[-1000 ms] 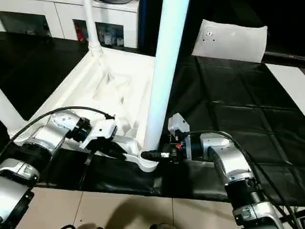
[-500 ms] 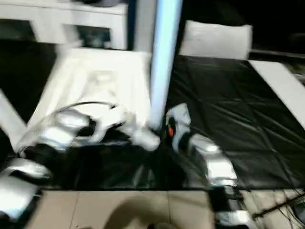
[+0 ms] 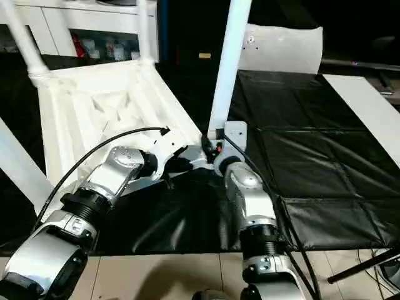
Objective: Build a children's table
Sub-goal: Rotate leg to tighten
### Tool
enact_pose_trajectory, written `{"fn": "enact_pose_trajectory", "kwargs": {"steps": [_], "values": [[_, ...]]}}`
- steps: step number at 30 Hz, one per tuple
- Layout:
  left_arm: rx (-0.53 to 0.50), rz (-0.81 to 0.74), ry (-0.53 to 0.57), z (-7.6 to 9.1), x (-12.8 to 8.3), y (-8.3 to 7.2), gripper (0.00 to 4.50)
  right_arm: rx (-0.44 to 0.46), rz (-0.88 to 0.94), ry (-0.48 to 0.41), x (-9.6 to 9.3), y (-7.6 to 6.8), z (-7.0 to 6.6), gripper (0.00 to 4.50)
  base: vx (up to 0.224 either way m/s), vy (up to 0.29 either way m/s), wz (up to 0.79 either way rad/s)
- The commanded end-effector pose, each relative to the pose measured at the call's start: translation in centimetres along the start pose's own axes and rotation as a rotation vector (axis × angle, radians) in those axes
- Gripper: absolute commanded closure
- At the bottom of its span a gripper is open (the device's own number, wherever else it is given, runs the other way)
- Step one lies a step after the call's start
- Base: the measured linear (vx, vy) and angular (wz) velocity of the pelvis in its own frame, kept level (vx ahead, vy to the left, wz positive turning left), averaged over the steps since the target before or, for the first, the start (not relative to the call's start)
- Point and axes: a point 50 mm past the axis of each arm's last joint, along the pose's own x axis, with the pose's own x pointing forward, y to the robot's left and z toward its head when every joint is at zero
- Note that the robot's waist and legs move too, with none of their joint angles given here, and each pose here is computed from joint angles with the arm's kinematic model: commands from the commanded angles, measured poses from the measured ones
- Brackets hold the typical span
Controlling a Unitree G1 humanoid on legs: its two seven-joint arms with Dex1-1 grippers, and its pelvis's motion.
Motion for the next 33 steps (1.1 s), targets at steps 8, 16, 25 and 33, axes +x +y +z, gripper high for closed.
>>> {"fn": "enact_pose_trajectory", "kwargs": {"steps": [8, 16, 25, 33], "values": [[0.132, -0.187, -0.030, -1.0, -1.7, -0.3, 4.50, -0.078, 0.285, -0.036, -2.0, -1.1, 0.4, 0.58, 0.000, 0.000, 0.00], [0.271, -0.364, 0.018, -2.6, -3.8, 0.2, 4.50, -0.202, 0.583, 0.042, -4.5, -3.0, 0.6, 0.43, 0.000, 0.000, 0.00], [0.366, -0.587, 0.054, -3.0, -5.4, 0.0, 4.50, -0.223, 0.872, 0.150, -6.2, -3.3, 0.6, 1.30, 0.000, 0.000, 0.00], [0.413, -0.687, 0.084, -3.1, -5.5, -0.5, 4.50, -0.231, 0.978, 0.199, -6.4, -2.6, 0.2, 2.03, 0.000, 0.000, 0.00]]}}
